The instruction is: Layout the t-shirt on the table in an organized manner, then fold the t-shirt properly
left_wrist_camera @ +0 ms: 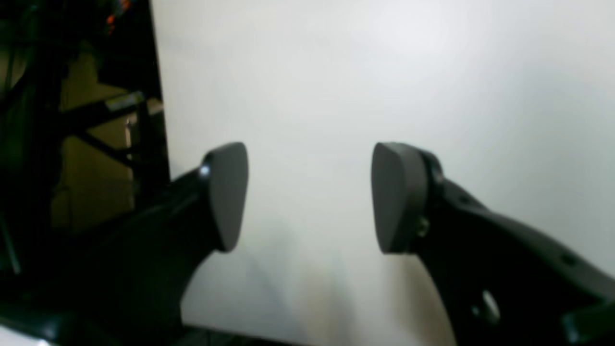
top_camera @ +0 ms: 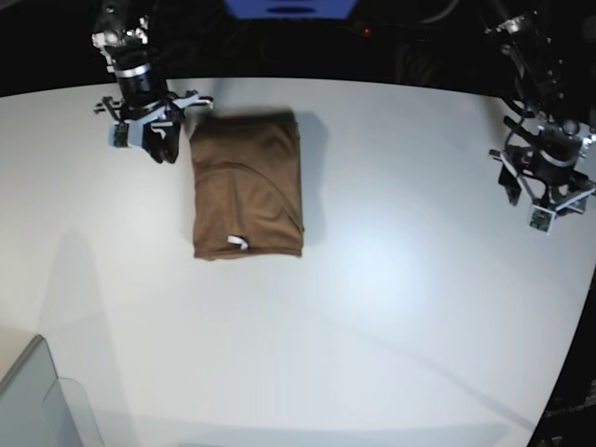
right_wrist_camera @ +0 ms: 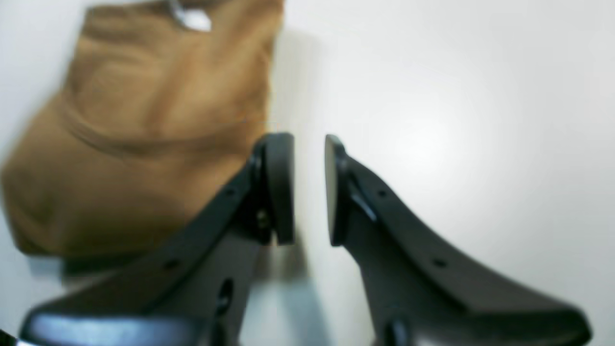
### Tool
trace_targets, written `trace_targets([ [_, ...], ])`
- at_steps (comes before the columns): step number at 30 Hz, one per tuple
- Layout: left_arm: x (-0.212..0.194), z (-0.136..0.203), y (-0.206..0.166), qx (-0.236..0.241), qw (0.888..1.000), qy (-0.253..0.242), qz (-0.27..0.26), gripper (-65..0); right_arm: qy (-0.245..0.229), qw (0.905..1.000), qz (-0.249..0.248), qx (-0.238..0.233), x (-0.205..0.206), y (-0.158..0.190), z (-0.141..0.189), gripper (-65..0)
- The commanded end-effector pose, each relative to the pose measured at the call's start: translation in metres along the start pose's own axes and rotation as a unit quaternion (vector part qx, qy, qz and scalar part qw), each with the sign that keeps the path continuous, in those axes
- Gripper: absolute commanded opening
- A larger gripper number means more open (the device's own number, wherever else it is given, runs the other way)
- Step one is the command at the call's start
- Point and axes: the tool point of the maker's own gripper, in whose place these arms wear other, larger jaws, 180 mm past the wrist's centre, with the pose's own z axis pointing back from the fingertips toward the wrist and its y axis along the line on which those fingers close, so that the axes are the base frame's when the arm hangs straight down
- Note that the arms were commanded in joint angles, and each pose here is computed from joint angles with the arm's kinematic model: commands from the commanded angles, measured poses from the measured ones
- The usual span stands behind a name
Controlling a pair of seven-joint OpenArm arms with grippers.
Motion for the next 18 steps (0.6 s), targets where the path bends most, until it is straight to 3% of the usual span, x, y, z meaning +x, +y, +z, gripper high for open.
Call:
trace_targets([
  [1, -0.001, 0.005, 0.010, 0.016, 1.000, -0.004, 0.004, -25.7, -0.020, 0.9998, -0.003, 0.004, 0.008, 0.001, -0.003, -55.0],
  [6, -0.044, 0.017, 0.010, 0.023, 0.998, 0.042, 0.032, -26.0, 0.005, 0.9999, -0.013, 0.006, -0.014, 0.002, -0.005, -55.1],
  [8, -0.061, 0.022, 0.007, 0.024, 0.997, 0.060, 0.043, -30.0, 0.003, 0.9998, -0.014, 0.012, -0.013, 0.007, -0.006, -55.1],
  [13, -0.098, 0.037, -0.001, 0.032, 0.991, 0.100, 0.085, -49.0, 0.010, 0.9994, -0.012, 0.030, -0.017, 0.022, 0.002, -55.2],
  [18, -0.131, 0.053, -0.019, 0.022, 0.984, 0.139, 0.106, -50.2, 0.010, 0.9996, -0.009, 0.026, -0.016, 0.021, 0.014, -55.3],
])
